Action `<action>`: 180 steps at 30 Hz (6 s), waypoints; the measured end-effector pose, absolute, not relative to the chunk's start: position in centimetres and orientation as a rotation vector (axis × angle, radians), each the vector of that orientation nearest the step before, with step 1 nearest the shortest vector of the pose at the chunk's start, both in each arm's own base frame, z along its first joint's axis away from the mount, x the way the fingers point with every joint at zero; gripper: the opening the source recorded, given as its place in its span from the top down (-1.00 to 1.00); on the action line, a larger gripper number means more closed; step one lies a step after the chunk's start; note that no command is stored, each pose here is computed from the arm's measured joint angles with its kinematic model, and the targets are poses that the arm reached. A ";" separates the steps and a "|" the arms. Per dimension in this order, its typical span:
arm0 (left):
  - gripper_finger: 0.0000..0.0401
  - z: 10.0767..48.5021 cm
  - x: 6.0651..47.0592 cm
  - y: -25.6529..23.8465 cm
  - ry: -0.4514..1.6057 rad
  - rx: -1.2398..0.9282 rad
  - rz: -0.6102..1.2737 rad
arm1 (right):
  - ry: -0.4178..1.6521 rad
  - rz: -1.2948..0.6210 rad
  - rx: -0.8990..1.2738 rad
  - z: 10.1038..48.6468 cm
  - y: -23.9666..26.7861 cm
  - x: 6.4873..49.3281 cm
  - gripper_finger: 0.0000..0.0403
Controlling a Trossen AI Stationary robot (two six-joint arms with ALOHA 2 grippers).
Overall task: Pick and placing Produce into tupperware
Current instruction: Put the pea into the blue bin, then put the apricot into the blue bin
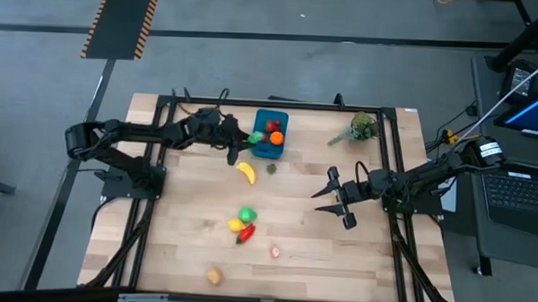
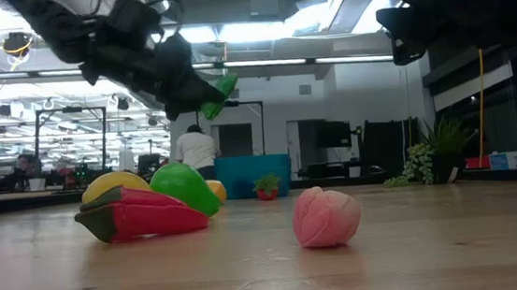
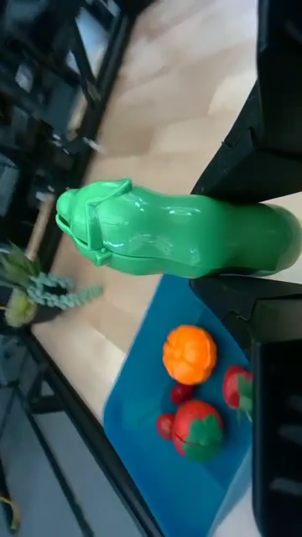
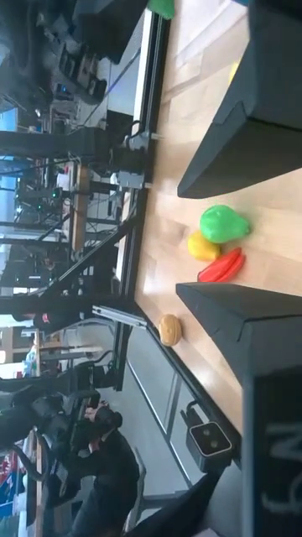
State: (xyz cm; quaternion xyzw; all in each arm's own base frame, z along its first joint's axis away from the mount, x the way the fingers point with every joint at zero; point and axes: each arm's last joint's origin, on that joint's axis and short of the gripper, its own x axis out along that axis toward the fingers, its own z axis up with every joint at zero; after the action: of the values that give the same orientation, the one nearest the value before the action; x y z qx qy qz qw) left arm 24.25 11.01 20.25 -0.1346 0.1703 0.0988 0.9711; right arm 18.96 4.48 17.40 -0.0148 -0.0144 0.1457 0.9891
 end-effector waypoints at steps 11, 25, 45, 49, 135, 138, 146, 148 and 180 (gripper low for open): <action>0.44 21.2 29.0 18.0 0.497 -0.442 0.374 | -0.015 0.288 0.001 17.3 4.4 19.0 0.12; 0.44 20.8 33.5 23.5 0.832 -0.631 0.666 | 0.008 0.287 -0.006 17.1 4.4 19.0 0.12; 0.43 19.4 35.6 24.2 1.039 -0.679 0.743 | 0.052 0.287 -0.012 16.7 4.4 19.0 0.12; 0.36 19.6 35.6 24.2 1.041 -0.665 0.735 | 0.056 0.287 -0.012 16.6 4.4 19.0 0.12; 0.60 21.4 18.7 -1.8 0.258 -0.079 -0.075 | -0.025 0.309 0.121 20.8 5.4 21.6 0.12; 0.63 20.1 18.4 -1.3 0.252 -0.088 -0.074 | 0.038 0.268 0.127 21.5 5.6 23.0 0.12; 0.72 19.4 18.1 -0.9 0.273 -0.085 -0.061 | 0.353 0.156 0.077 22.4 6.4 27.5 0.12; 0.75 19.3 18.1 -1.0 0.277 -0.078 -0.097 | 0.423 0.105 0.078 22.0 6.5 28.4 0.12; 0.93 16.3 16.9 -1.0 0.323 -0.130 -0.087 | 0.739 0.201 0.235 21.9 13.7 32.5 0.12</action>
State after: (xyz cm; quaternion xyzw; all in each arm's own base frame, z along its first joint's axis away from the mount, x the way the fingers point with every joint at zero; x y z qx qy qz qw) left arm 16.87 -0.98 16.33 -0.0645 0.1609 -0.0434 0.9839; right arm 32.54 13.72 21.94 0.1141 0.3598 0.0981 0.9208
